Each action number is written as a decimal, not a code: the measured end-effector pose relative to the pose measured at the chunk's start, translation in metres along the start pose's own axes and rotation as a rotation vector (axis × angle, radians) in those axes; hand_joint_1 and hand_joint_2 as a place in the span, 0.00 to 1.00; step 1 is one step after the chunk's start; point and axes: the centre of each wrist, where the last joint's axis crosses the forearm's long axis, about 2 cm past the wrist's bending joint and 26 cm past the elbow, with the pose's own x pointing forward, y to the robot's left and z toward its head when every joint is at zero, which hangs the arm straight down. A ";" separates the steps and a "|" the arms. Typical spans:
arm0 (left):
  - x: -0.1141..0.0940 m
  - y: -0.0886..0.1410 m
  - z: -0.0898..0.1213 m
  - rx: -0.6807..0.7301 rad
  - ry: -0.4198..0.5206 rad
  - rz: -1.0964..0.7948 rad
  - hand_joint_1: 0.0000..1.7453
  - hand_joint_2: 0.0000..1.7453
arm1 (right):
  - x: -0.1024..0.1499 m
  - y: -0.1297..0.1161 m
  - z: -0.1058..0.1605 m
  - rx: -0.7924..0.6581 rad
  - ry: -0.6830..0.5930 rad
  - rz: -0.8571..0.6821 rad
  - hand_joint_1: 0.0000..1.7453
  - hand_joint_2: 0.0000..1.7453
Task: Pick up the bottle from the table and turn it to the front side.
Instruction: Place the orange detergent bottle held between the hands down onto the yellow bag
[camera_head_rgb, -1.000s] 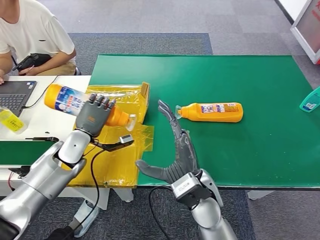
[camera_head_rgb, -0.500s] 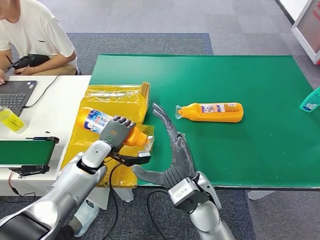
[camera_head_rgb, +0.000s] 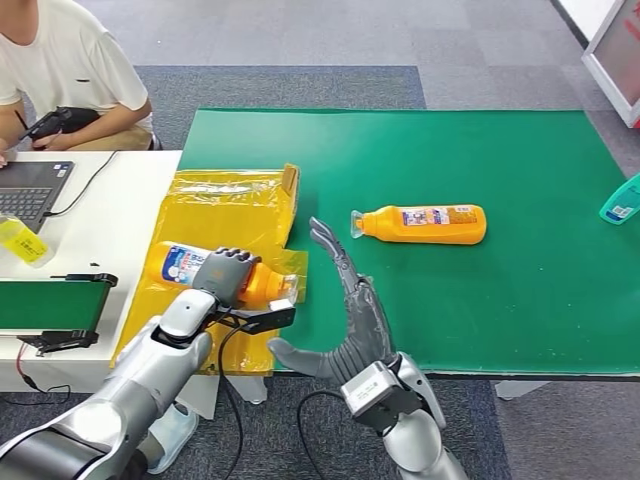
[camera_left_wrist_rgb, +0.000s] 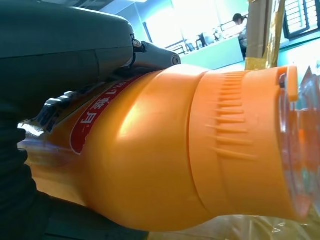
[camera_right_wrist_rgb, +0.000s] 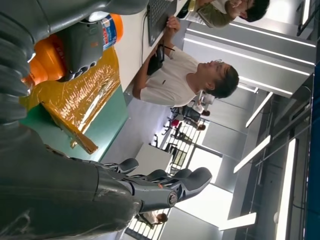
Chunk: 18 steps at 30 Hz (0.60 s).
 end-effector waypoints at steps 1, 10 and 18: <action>0.000 0.000 0.000 -0.003 -0.001 0.003 1.00 1.00 | 0.000 0.000 0.000 0.000 0.000 0.000 0.00 1.00; 0.010 -0.001 -0.002 -0.036 -0.020 0.092 0.25 0.25 | 0.000 0.000 0.002 0.002 0.006 -0.003 0.00 1.00; 0.011 -0.001 -0.003 -0.076 -0.026 0.168 0.00 0.00 | 0.000 0.000 0.006 0.002 0.022 -0.003 0.00 1.00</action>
